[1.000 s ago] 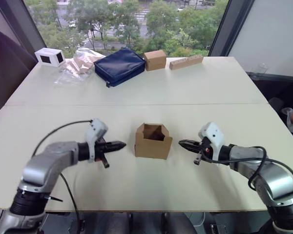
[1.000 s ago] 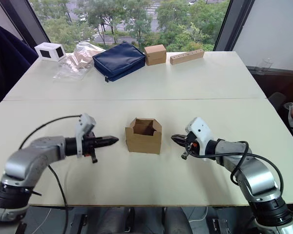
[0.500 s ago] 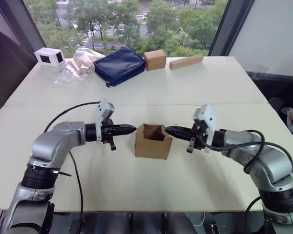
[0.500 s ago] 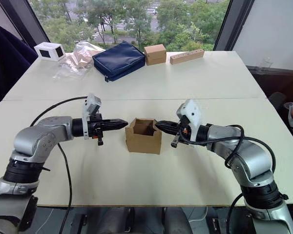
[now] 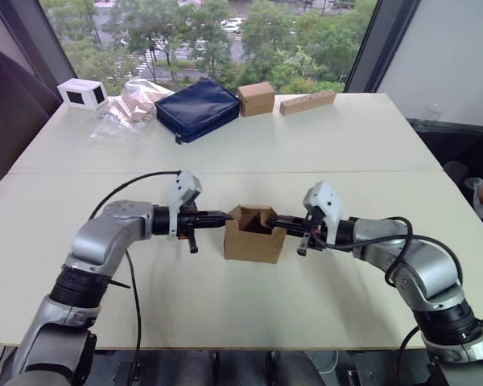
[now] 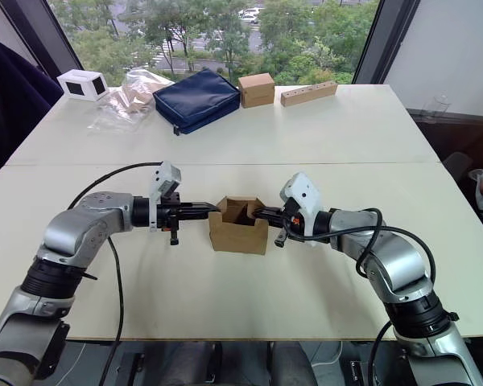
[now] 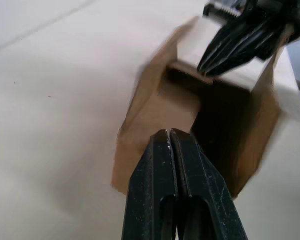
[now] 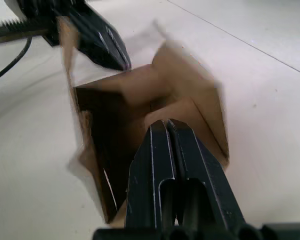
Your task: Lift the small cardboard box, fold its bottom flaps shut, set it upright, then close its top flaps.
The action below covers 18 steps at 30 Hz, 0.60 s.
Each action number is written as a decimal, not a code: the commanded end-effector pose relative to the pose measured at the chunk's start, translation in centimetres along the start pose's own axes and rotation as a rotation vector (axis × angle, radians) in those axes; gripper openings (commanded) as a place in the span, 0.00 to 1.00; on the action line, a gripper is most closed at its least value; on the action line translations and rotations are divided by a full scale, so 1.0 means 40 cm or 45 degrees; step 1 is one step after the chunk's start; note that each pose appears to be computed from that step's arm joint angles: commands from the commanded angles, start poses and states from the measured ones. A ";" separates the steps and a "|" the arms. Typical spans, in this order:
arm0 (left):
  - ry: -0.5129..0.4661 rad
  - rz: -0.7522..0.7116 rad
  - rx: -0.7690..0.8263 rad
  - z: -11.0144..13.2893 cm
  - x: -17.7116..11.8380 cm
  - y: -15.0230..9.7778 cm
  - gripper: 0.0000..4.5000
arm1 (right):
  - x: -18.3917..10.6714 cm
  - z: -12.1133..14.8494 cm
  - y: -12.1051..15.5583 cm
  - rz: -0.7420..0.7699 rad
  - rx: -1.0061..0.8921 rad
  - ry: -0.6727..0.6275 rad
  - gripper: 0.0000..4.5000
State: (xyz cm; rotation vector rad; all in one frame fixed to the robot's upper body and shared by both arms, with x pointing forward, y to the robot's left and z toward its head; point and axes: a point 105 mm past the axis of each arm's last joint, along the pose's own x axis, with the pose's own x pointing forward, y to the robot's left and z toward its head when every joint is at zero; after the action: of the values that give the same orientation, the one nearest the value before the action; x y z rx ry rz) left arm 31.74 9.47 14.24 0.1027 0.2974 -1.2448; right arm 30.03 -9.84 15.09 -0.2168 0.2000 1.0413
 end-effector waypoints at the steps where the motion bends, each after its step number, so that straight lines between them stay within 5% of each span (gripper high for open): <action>1: 0.025 -0.006 0.042 -0.007 0.008 -0.004 0.00 | 0.005 0.017 0.003 0.016 -0.038 -0.029 0.00; 18: -0.004 0.036 0.011 -0.007 0.008 0.012 0.00 | 0.004 0.011 0.001 0.005 -0.047 -0.026 0.00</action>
State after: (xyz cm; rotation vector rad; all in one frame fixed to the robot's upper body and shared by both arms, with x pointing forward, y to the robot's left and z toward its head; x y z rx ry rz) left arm 31.97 9.00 14.08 0.1229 0.2731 -1.2444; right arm 30.12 -9.64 14.49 -0.2242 0.2136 1.0500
